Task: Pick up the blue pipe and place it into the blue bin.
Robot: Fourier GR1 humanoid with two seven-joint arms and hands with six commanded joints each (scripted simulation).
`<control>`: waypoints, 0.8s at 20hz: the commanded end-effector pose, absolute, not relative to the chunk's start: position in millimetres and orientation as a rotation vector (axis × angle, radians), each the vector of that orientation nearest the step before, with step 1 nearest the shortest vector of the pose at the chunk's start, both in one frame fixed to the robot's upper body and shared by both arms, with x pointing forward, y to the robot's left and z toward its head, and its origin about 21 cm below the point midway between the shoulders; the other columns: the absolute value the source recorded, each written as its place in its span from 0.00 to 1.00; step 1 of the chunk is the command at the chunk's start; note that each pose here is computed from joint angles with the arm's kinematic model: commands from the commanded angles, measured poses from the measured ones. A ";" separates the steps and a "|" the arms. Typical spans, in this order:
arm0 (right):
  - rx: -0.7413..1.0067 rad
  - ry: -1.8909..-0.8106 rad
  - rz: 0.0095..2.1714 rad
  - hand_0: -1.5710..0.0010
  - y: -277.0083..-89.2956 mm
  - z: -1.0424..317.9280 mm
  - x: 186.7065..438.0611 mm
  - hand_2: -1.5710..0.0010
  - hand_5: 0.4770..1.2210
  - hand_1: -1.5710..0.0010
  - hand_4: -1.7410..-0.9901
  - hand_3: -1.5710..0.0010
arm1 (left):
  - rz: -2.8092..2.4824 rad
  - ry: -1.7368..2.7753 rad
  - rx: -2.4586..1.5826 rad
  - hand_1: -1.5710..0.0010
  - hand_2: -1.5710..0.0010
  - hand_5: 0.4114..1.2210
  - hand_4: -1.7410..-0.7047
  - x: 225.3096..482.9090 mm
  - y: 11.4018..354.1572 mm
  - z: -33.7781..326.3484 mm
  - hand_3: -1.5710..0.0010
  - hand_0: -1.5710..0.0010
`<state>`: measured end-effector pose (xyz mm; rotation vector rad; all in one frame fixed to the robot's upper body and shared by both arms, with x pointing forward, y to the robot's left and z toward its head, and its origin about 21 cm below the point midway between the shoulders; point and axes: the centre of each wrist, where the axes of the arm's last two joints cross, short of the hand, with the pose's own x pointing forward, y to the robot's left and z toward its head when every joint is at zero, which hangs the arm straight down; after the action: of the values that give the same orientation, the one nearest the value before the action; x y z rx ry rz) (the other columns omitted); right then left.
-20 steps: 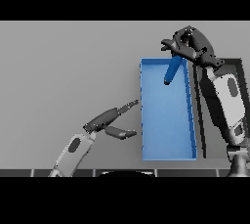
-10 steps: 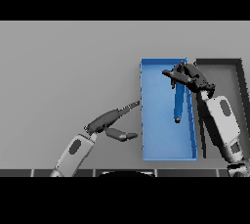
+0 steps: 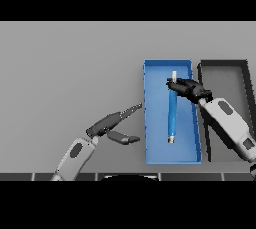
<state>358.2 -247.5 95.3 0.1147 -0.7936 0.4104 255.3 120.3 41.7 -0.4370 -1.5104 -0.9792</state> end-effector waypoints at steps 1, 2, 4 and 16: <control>0.088 -0.792 0.448 0.86 -245.4 94.1 358.1 0.88 0.60 0.88 0.77 0.90 | -0.975 -1.516 -0.432 1.00 1.00 0.05 0.82 257.0 121.2 44.1 1.00 1.00; 0.052 -0.797 0.510 0.89 -241.2 90.9 358.8 0.90 0.55 0.90 0.79 0.92 | -0.979 -1.506 -0.432 1.00 1.00 0.05 0.82 257.8 121.9 42.9 1.00 1.00; 0.017 -0.825 0.559 0.93 -241.7 83.8 358.7 0.94 0.46 0.94 0.82 0.95 | -0.979 -1.507 -0.428 1.00 1.00 0.05 0.81 258.9 119.4 37.6 1.00 1.00; -0.009 -0.856 0.564 0.99 -245.3 79.3 362.1 0.99 0.26 0.99 0.82 1.00 | -0.960 -1.511 -0.448 1.00 1.00 0.07 0.79 253.9 114.5 37.7 1.00 1.00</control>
<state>362.1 -245.3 79.3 -0.0092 -0.8556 0.5637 253.9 114.5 37.8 -0.4486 -1.5116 -0.9601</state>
